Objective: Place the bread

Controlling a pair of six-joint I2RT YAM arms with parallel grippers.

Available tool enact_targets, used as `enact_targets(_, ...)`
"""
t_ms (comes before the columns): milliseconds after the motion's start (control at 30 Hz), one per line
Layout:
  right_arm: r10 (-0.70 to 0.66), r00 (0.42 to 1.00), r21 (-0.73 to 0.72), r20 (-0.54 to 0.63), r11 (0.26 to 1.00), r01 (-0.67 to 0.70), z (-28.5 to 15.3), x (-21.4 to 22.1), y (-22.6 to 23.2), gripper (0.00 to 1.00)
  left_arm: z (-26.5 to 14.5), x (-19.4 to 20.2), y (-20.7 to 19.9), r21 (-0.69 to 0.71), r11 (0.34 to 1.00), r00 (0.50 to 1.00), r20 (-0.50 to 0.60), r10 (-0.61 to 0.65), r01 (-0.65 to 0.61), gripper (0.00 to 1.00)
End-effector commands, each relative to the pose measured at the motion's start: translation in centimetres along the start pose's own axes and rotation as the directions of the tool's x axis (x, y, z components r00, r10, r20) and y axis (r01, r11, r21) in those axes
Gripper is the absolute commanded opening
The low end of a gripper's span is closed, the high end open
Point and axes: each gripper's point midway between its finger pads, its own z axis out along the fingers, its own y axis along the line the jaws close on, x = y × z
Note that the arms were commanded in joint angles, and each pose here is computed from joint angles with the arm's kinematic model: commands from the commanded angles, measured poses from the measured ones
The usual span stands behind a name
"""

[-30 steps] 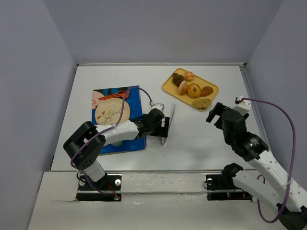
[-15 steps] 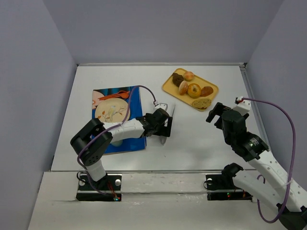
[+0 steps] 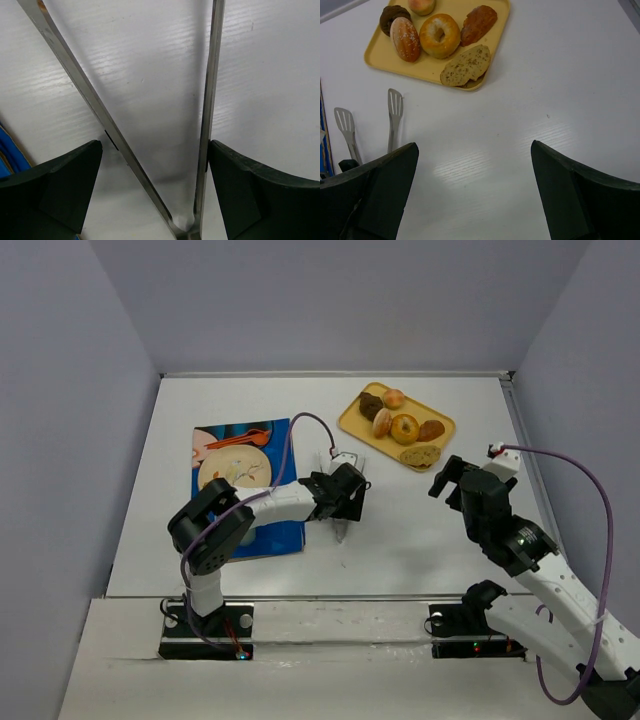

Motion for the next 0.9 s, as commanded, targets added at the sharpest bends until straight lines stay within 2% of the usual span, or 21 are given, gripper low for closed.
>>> enact_targets(0, 0.033, 0.998, 0.014, 0.046, 0.999, -0.034, 0.0, -1.1, -0.1, 1.0, 0.3, -2.0, 0.0, -0.056, 0.998, 0.999, 0.045, 0.002, 0.001, 0.99)
enact_targets(400, 0.044, 0.998, 0.013, 0.053, 0.999, -0.045, -0.1, -1.2, -0.2, 1.0, 2.0, -0.2, 0.3, -0.084, 0.996, 1.0, -0.011, 0.016, -0.017, 0.98)
enact_targets(667, 0.06, 0.996, 0.006, 0.064, 0.998, -0.06, -0.4, -1.4, -0.3, 1.0, -0.5, -0.7, 1.3, -0.091, 0.996, 1.0, 0.023, -0.001, 0.003, 0.52)
enact_targets(767, 0.071, 0.995, -0.005, 0.068, 0.997, -0.071, -0.7, -1.5, -0.3, 1.0, -2.1, -2.3, 0.8, -0.055, 0.998, 0.998, 0.059, -0.007, 0.01, 0.45)
enact_targets(867, 0.08, 0.994, -0.011, 0.074, 0.997, -0.079, -0.8, -1.6, -0.4, 1.0, -4.5, -4.4, -0.1, 0.005, 1.0, 0.993, 0.116, -0.017, 0.016, 0.45)
